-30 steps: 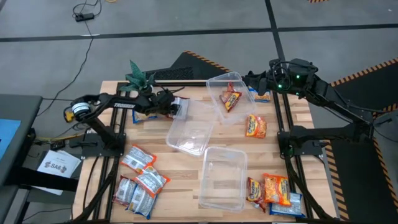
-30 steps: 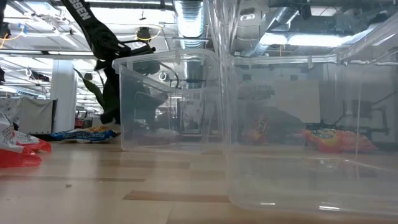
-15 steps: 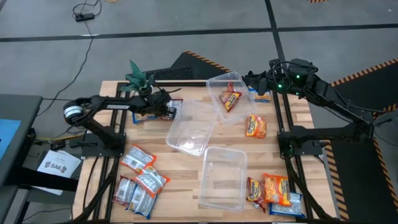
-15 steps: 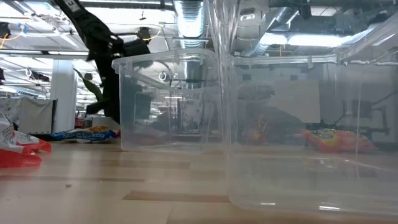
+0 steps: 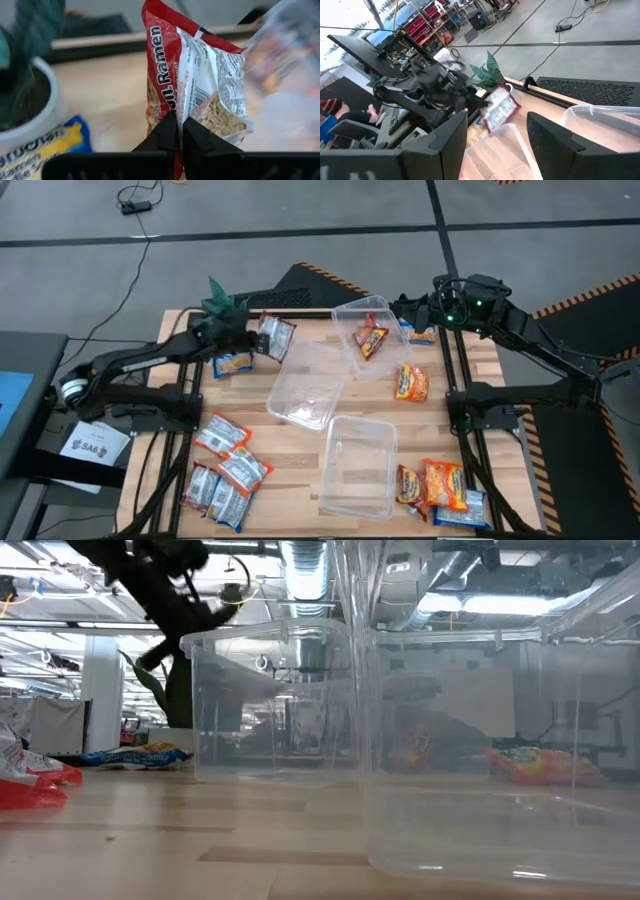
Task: Sort Maruchan noodles
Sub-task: Put the red noodle pack into the top transparent bin
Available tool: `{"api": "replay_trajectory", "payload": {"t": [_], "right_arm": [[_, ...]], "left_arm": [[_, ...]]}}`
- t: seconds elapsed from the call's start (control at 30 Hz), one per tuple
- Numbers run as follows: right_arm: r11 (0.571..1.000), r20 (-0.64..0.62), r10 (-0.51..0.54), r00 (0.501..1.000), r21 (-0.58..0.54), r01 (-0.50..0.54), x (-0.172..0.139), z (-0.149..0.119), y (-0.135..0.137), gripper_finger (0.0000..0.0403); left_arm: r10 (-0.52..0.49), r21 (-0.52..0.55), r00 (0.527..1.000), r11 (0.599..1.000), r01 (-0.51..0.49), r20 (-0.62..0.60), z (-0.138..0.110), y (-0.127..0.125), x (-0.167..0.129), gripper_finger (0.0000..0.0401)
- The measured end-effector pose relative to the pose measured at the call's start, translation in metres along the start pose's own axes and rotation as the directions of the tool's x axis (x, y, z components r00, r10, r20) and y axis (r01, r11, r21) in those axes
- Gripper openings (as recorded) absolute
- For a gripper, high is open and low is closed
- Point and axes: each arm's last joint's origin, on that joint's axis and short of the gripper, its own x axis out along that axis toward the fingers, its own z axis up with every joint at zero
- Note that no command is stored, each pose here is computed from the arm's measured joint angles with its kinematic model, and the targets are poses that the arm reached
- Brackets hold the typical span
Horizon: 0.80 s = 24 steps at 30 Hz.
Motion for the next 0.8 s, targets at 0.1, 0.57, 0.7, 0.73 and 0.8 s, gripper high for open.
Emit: {"api": "replay_trajectory", "payload": {"t": [0.1, 0.57, 0.7, 0.73, 0.8], "right_arm": [[1.000, 0.000, 0.000, 1.000, 0.000, 0.000, 0.000, 0.000, 0.000, 0.0226], [1.000, 0.009, 0.000, 1.000, 0.000, 0.000, 0.000, 0.001, 0.000, 0.0226], [1.000, 0.031, 0.015, 0.999, -0.002, -0.015, 0.000, 0.003, 0.002, 0.0226], [1.000, 0.035, 0.018, 0.999, -0.003, -0.018, 0.000, 0.003, 0.002, 0.0226], [1.000, 0.040, 0.021, 0.999, -0.003, -0.021, 0.000, 0.004, 0.002, 0.0226]], "left_arm": [[-0.070, -0.032, 0.993, 0.997, 0.074, 0.097, 0.011, -0.004, -0.018, 0.0001], [-0.206, 0.182, 0.937, 0.970, 0.158, 0.282, 0.101, -0.085, -0.031, 0.0000], [-0.248, 0.245, 0.945, 0.950, 0.194, 0.213, 0.108, -0.114, 0.003, 0.0000], [-0.259, 0.263, 0.945, 0.943, 0.203, 0.201, 0.108, -0.121, 0.012, 0.0000], [-0.284, 0.291, 0.942, 0.930, 0.225, 0.181, 0.108, -0.136, 0.030, 0.0000]]}}
